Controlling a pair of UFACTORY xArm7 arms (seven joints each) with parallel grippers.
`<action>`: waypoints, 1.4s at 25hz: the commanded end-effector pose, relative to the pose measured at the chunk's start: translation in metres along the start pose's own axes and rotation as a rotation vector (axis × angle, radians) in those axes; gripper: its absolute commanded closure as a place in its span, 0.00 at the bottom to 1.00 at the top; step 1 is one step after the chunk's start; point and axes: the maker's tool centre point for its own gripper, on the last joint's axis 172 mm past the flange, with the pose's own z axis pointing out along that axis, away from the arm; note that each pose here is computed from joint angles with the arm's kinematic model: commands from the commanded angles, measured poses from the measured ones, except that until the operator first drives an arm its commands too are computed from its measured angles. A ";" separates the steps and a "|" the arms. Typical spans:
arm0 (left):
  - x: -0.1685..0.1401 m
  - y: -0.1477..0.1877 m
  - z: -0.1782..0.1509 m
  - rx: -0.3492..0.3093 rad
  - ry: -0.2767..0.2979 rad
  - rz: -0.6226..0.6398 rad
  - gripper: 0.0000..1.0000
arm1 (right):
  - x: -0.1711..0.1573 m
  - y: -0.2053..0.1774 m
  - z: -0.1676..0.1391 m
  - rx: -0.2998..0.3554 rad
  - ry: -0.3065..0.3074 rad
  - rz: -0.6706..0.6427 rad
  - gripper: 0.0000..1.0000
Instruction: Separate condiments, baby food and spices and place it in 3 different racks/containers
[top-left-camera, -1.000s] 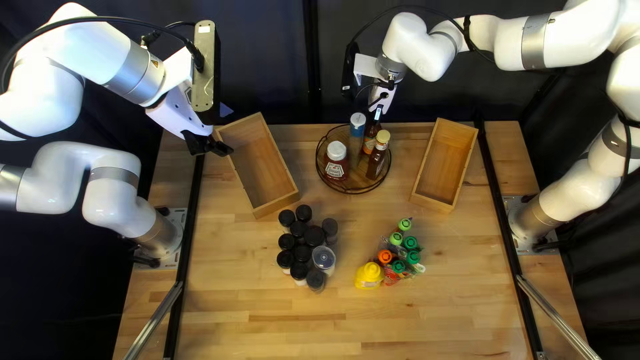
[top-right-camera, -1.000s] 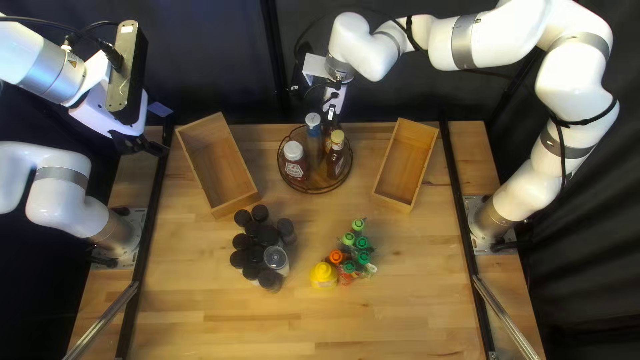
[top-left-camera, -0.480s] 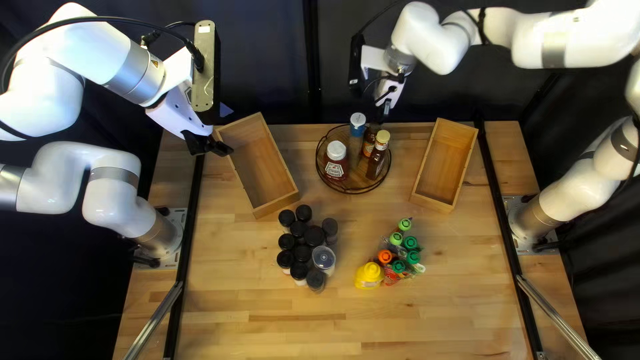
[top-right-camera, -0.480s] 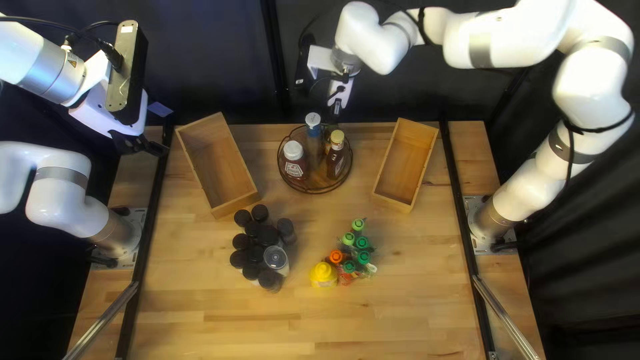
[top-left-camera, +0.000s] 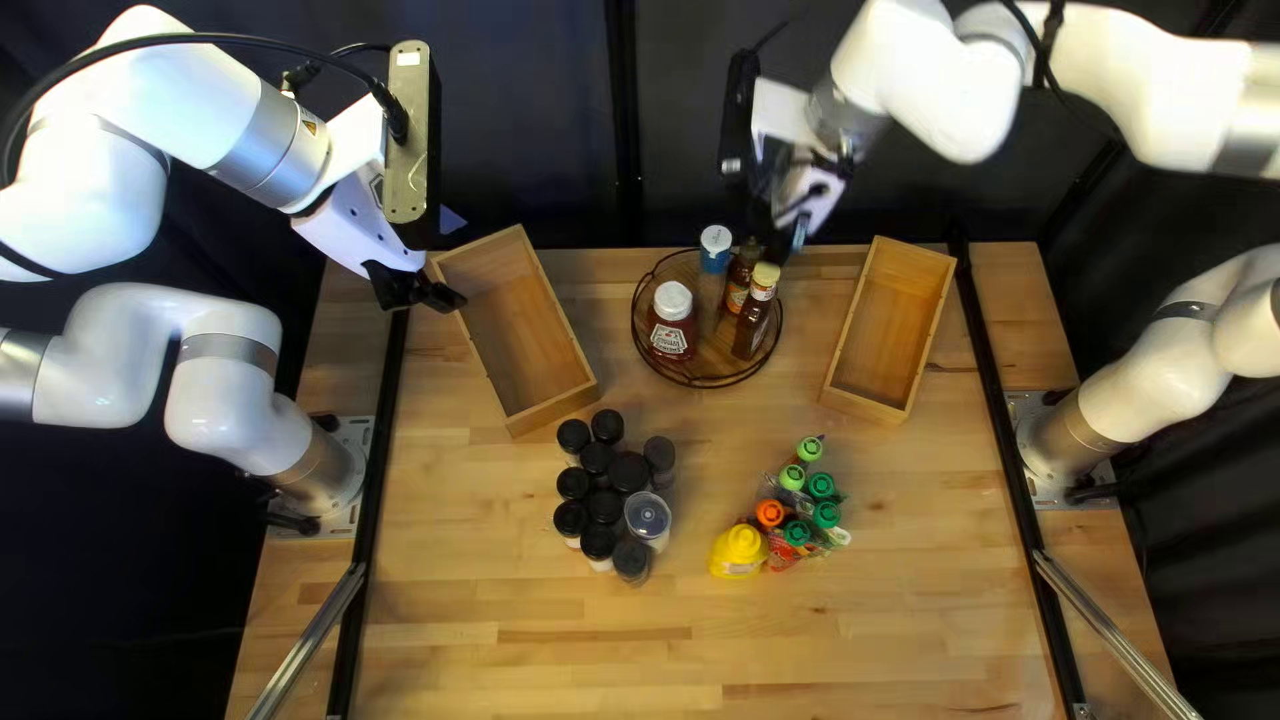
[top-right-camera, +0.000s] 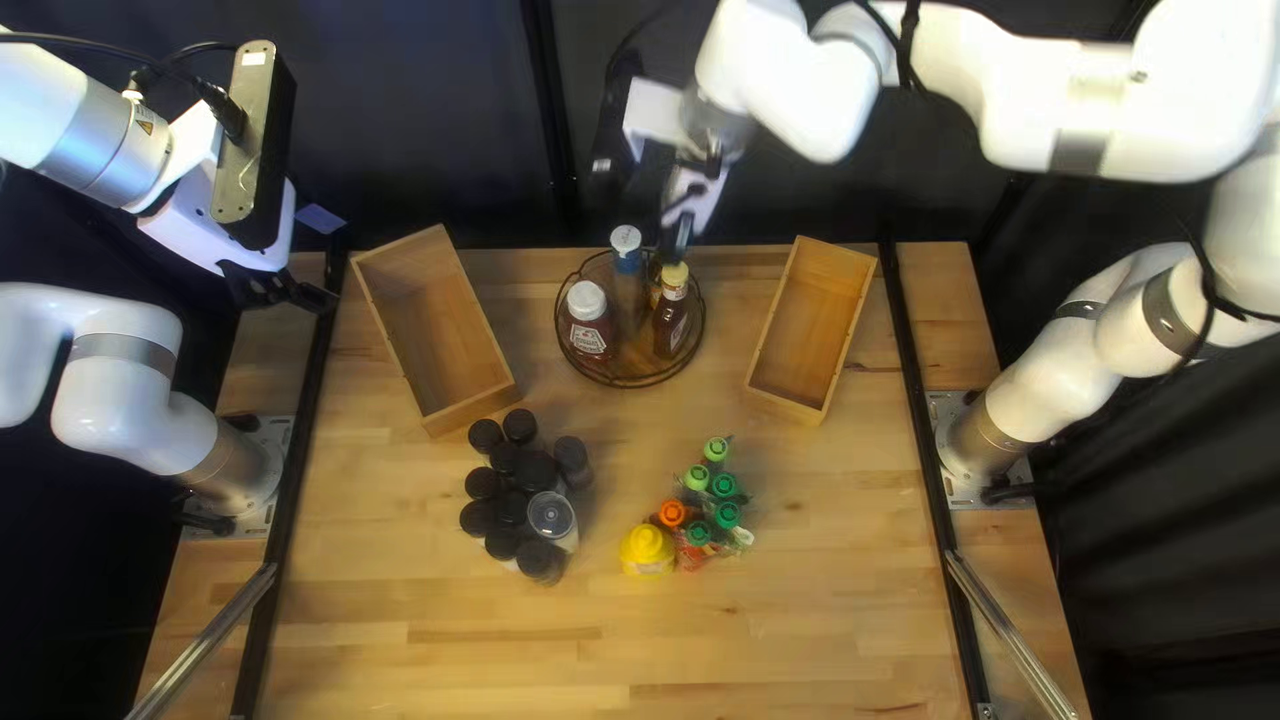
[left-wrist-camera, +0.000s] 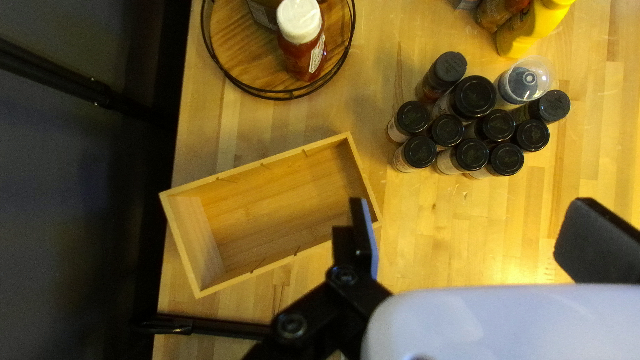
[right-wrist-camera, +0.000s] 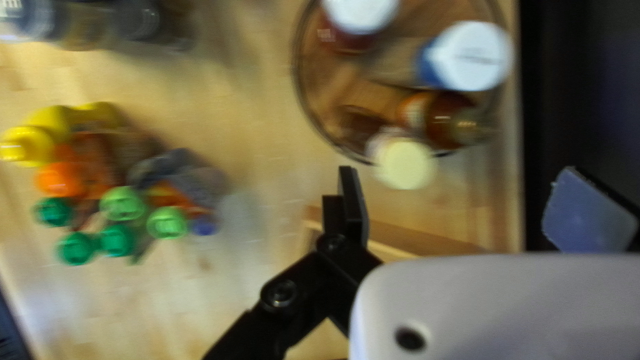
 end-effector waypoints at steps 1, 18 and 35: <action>0.000 0.000 0.000 0.000 0.000 0.000 0.00 | 0.000 -0.068 0.014 0.064 -0.021 -0.076 0.00; 0.000 0.000 0.000 0.000 0.000 0.000 0.00 | 0.005 -0.196 0.104 0.063 -0.172 -0.190 0.00; 0.000 0.000 0.000 0.000 0.000 0.000 0.00 | -0.030 -0.220 0.180 -0.034 -0.303 -0.190 0.00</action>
